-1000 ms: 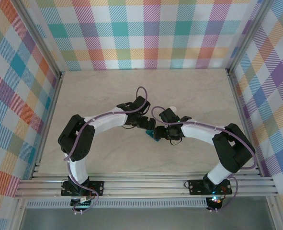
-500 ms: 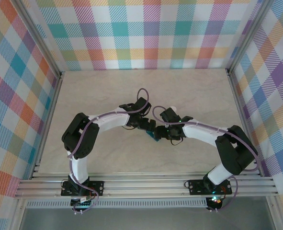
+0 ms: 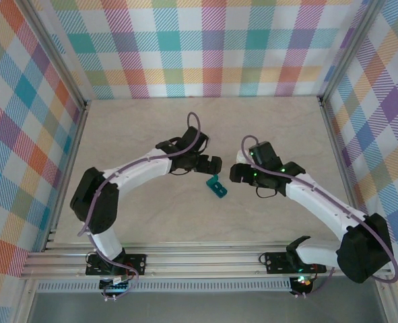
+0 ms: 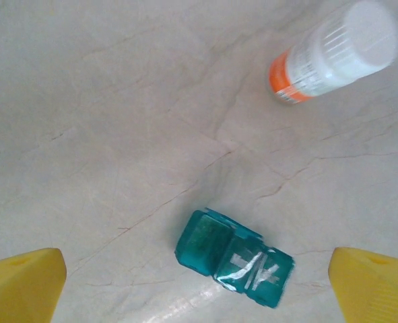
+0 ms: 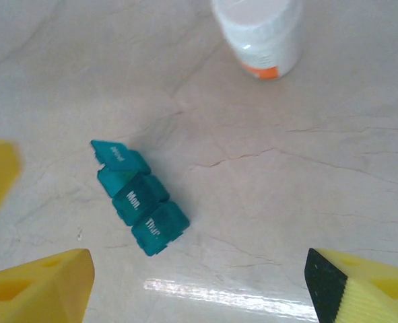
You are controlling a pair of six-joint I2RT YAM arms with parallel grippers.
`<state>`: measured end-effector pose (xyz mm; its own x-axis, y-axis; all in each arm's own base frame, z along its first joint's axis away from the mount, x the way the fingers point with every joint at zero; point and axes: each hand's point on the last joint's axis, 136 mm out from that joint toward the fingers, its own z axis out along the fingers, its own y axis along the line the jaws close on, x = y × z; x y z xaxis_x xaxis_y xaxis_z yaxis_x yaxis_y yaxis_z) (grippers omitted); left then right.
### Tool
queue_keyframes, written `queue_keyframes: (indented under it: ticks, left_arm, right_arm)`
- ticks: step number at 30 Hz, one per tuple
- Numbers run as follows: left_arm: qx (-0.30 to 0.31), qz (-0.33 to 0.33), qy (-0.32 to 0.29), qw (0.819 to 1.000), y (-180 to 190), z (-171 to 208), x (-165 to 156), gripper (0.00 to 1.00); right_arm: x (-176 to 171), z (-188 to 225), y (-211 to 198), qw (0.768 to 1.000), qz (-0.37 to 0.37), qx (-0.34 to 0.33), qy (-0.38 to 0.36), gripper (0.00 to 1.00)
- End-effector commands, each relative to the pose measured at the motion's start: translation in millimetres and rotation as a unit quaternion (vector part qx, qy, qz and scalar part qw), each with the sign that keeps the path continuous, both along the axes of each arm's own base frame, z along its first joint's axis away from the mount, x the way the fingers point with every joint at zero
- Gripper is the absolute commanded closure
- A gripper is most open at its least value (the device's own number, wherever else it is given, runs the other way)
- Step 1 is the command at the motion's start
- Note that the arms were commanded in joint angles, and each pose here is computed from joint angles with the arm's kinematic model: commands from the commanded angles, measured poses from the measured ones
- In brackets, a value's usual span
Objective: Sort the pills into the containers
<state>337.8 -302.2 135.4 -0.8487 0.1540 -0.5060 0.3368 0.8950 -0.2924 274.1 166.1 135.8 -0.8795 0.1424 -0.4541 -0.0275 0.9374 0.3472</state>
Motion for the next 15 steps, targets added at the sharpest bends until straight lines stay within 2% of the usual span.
queue_keyframes:
  ticks: [1, 7, 15]
  left_arm:
    - [-0.030, 0.015, -0.016, 0.999, 13, 25, 0, 0.00]
    - [-0.056, 0.039, -0.049, 0.996, 35, 51, 11, 0.00]
    - [-0.047, 0.085, -0.094, 0.991, 66, 77, 42, 0.00]
  right_arm:
    - [9, 13, -13, 1.000, -0.015, -0.009, 0.002, 0.17]
    - [52, 25, -20, 0.999, -0.026, -0.039, 0.012, 0.14]
    - [108, 9, -8, 0.994, -0.005, -0.093, 0.056, 0.14]
